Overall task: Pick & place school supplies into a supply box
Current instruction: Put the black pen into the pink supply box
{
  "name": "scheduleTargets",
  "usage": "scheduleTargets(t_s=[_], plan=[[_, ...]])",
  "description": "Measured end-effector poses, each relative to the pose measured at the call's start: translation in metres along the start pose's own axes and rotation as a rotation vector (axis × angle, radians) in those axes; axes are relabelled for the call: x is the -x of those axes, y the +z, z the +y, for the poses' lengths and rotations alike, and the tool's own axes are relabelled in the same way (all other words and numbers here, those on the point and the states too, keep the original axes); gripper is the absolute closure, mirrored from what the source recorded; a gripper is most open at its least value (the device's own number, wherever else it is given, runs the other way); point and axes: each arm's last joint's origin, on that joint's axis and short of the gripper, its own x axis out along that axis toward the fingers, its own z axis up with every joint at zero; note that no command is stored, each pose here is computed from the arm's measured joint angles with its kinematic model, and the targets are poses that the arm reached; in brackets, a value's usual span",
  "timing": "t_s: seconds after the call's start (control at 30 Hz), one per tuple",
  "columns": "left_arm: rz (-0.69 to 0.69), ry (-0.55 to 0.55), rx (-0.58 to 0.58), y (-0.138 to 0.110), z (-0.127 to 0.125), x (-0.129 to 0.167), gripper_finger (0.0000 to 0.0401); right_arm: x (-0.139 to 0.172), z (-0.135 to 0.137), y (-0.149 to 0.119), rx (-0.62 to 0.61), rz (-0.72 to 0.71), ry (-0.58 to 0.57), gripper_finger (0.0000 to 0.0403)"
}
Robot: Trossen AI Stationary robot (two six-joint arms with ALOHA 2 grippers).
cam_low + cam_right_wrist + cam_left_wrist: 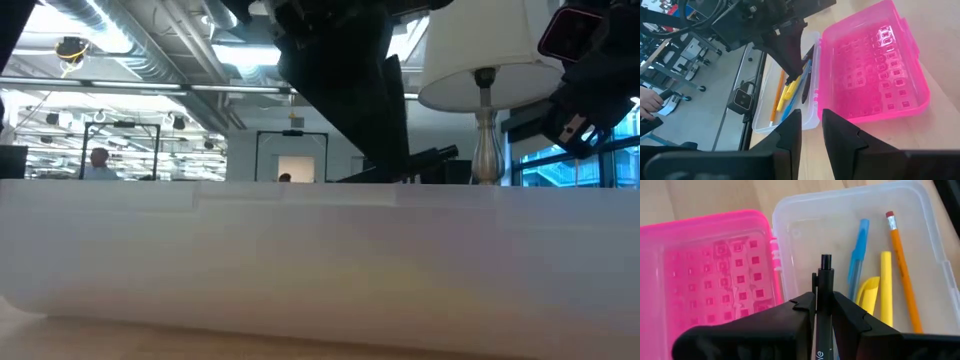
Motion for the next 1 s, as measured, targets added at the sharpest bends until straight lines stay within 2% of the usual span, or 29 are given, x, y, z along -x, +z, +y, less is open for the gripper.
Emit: scheduleTargets(t_s=[0.57,1.0], plan=[[0.042,0.02,0.022,-0.005,0.013,-0.014,0.0363,0.0,0.0,0.0,-0.003,0.0,0.0,0.032],[0.036,0.021,0.024,-0.005,0.012,-0.015,0.0338,0.0,0.0,0.0,-0.003,-0.001,-0.001,0.032]])
